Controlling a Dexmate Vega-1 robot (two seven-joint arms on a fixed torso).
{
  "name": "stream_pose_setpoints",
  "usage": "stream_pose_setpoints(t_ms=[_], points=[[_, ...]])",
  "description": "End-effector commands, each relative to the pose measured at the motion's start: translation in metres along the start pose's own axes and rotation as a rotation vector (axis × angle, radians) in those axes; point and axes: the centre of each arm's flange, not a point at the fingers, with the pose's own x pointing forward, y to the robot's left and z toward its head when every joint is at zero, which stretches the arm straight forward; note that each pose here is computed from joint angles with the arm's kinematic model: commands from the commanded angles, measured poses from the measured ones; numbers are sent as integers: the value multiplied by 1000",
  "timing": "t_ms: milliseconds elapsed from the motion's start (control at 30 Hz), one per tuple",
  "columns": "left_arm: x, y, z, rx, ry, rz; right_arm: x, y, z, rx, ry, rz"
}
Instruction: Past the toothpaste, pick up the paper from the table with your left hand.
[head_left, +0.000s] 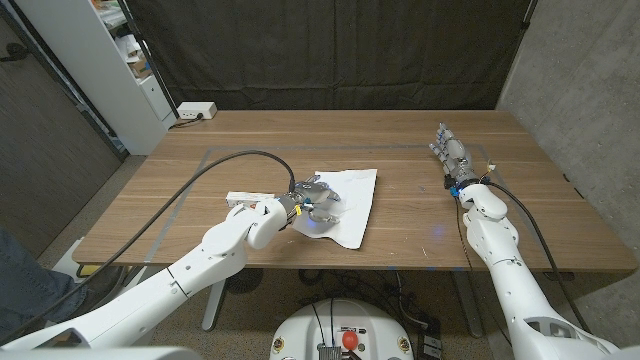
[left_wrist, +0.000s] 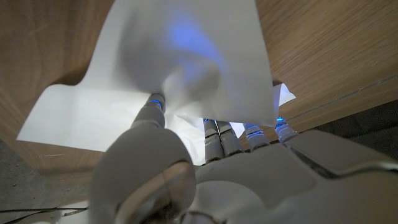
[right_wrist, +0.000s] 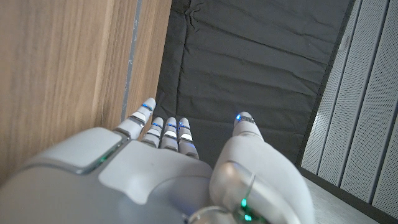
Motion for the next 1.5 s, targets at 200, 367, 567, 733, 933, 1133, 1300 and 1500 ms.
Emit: stream_pose_setpoints(t_ms=[200, 367, 567, 733, 933, 1133, 1300, 1500], points=[[1, 2, -3, -32, 1, 31, 2, 1, 0, 1, -2, -5], [1, 3, -5, -46, -1, 37, 1, 1, 0, 0, -2, -7], [2, 6, -7, -60, 1, 46, 1, 1, 2, -2, -6, -9], [1, 8, -8, -70, 4, 64, 1, 2, 3, -2, -8, -9], [1, 12, -9, -80, 8, 82, 1, 2, 4, -3, -12, -10], [2, 17, -12, -107, 16, 91, 1, 2, 6, -3, -17, -9], [0, 22, -13, -110, 20, 109, 1, 3, 7, -5, -18, -8], [-2, 26, -14, -112, 23, 120, 0, 3, 8, -4, -21, -9]])
